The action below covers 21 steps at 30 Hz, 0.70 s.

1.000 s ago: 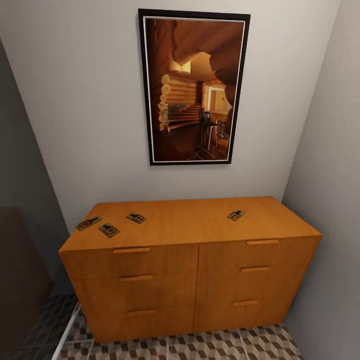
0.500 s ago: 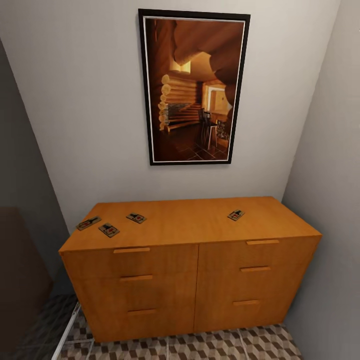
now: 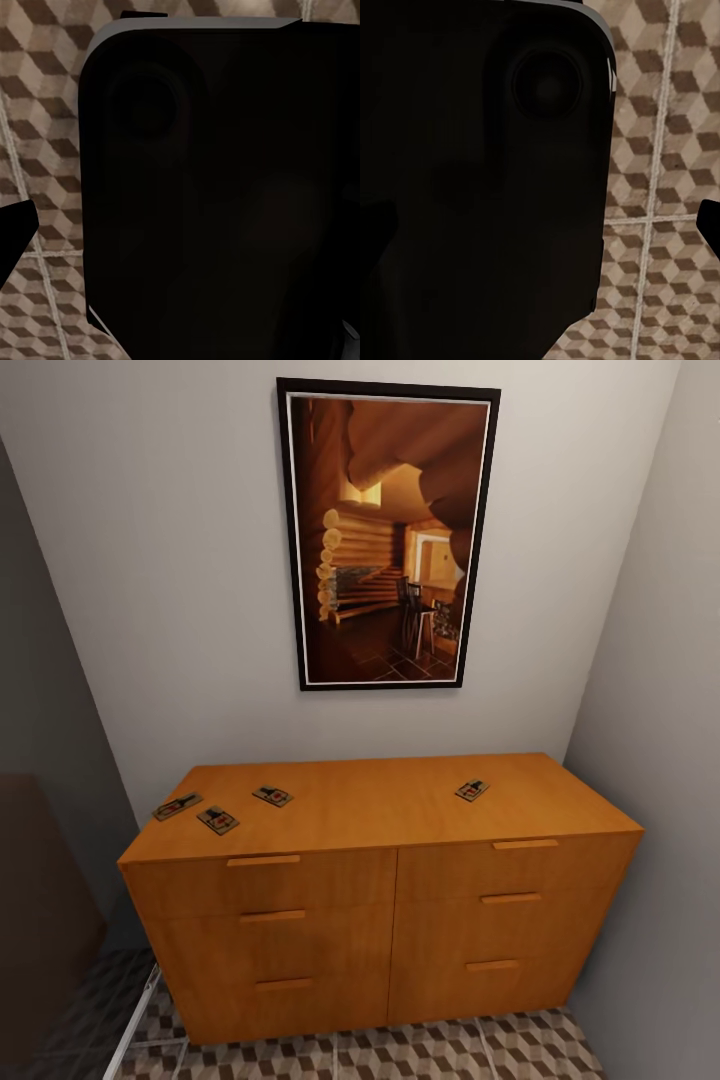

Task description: Take the four mousetraps from the cabinet in the bathroom and place them on the bathroom floor. Make sure all four end up on the same floor surface, and ensure that at least two of them are either under or directly next to the same bathroom sink.

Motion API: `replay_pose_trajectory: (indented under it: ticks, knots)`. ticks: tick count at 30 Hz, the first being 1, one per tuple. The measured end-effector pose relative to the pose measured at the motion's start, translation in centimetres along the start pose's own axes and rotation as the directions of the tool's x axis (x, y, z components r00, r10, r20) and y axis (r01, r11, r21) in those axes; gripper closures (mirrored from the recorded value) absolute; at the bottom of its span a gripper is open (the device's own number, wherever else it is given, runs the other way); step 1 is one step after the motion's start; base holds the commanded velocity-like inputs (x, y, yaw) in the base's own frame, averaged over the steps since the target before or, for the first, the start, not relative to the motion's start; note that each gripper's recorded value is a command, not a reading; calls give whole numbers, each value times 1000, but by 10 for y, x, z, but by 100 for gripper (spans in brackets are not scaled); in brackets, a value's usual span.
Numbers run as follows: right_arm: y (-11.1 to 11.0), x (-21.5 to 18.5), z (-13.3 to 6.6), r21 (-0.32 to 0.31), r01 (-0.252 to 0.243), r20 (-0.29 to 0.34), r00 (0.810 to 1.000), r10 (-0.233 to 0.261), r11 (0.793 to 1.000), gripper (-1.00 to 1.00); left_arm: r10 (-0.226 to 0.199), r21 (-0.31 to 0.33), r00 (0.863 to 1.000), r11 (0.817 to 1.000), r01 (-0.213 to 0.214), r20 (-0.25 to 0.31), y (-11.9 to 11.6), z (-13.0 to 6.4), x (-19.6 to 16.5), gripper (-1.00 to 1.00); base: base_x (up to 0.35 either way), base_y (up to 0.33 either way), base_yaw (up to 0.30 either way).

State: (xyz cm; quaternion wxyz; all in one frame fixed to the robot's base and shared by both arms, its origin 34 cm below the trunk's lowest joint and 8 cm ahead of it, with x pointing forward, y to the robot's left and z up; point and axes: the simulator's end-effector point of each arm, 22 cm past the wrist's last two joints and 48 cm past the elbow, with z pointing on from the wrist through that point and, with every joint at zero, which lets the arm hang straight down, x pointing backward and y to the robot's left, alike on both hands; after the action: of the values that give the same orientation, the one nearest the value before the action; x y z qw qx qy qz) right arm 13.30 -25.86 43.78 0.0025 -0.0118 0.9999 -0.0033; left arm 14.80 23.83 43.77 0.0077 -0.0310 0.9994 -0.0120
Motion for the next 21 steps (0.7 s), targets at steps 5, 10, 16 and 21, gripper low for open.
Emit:
replay_pose_trajectory:
  ticks: [5,10,16,21]
  knots:
    - [0,0,0,0,1,-1,1000,-1,1000,-100,0,0,1000,1000,0,0,0,0,0,-100,0,0,0]
    - [-1,0,0,1,2,0,1000,-2,1000,-100,2,0,1000,1000,-2,0,0,0,0,-100,0,0,0]
    - [-1,0,0,3,2,2,1000,-2,1000,-100,4,-4,1000,1000,-4,6,1,0,-3,-100,0,0,0]
    - [-3,-2,0,4,2,3,1000,-2,1000,-100,6,-2,999,1000,-6,45,-1,0,-22,-100,0,0,0]
